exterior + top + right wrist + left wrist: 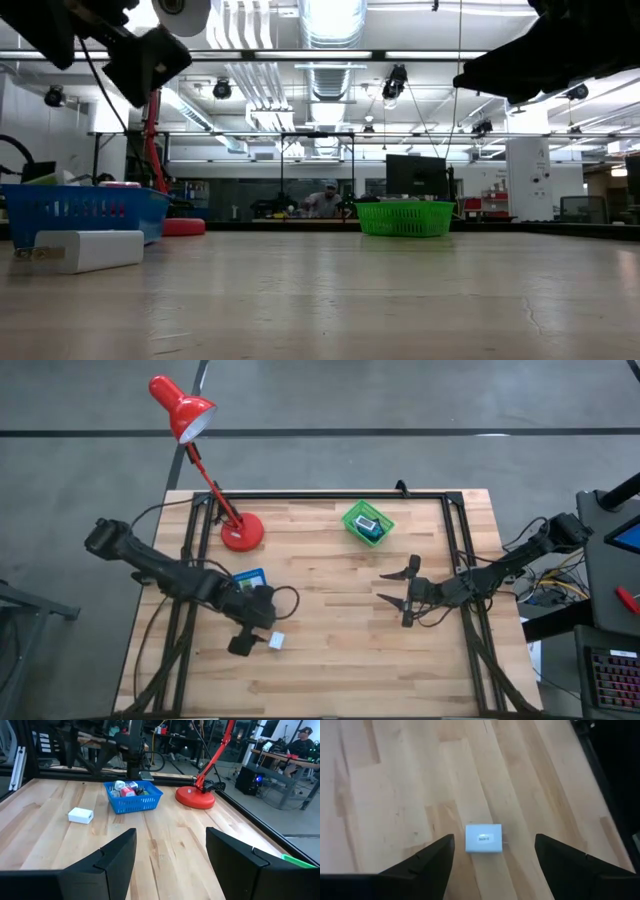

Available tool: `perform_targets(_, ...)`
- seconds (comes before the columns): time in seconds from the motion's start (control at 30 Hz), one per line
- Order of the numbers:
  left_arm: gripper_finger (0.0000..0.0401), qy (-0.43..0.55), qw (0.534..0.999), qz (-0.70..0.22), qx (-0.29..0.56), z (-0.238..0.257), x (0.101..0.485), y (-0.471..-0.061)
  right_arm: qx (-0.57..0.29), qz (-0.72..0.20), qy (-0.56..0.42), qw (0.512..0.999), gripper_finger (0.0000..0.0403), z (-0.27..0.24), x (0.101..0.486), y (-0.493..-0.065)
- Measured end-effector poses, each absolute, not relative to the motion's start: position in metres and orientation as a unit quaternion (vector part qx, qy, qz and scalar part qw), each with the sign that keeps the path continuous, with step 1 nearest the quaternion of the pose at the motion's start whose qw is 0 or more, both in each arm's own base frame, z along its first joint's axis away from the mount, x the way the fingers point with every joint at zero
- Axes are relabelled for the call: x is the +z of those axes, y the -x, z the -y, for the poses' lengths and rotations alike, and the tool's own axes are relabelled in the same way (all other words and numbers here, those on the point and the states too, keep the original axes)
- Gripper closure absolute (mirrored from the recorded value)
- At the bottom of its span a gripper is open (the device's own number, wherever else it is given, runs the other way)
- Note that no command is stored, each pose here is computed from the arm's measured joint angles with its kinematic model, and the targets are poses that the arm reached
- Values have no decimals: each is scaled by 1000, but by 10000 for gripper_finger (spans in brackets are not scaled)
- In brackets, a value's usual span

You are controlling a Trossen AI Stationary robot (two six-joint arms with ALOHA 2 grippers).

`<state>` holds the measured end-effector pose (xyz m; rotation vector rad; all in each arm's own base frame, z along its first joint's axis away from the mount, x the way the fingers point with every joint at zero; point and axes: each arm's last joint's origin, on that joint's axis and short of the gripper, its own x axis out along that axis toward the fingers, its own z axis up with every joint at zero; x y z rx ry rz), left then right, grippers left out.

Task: Pick & Place Office items
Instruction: Put the white charger adapter into the blue basket

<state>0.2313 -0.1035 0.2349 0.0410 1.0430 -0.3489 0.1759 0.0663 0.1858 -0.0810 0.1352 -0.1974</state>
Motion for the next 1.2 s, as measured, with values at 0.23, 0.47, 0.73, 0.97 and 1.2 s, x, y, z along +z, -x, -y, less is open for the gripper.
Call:
perform_targets(0.23, 110, -47, 822, -542, -168, 113, 205, -244, -98, -68, 40, 992, 172, -66, 186, -176)
perform_targets(0.47, 110, -78, 802, -565, -176, 121, 187, -254, -98, -69, 41, 992, 172, -66, 185, -176)
perform_targets(0.73, 110, -154, 789, -559, -204, 130, 180, -253, -98, -71, 42, 992, 172, -66, 185, -176)
perform_targets(0.97, 110, -237, 778, -543, -211, 135, 179, -250, -98, -71, 41, 992, 172, -66, 185, -176)
perform_targets(1.2, 116, -292, 769, -531, -201, 137, 178, -248, -99, -71, 40, 992, 172, -66, 185, -176)
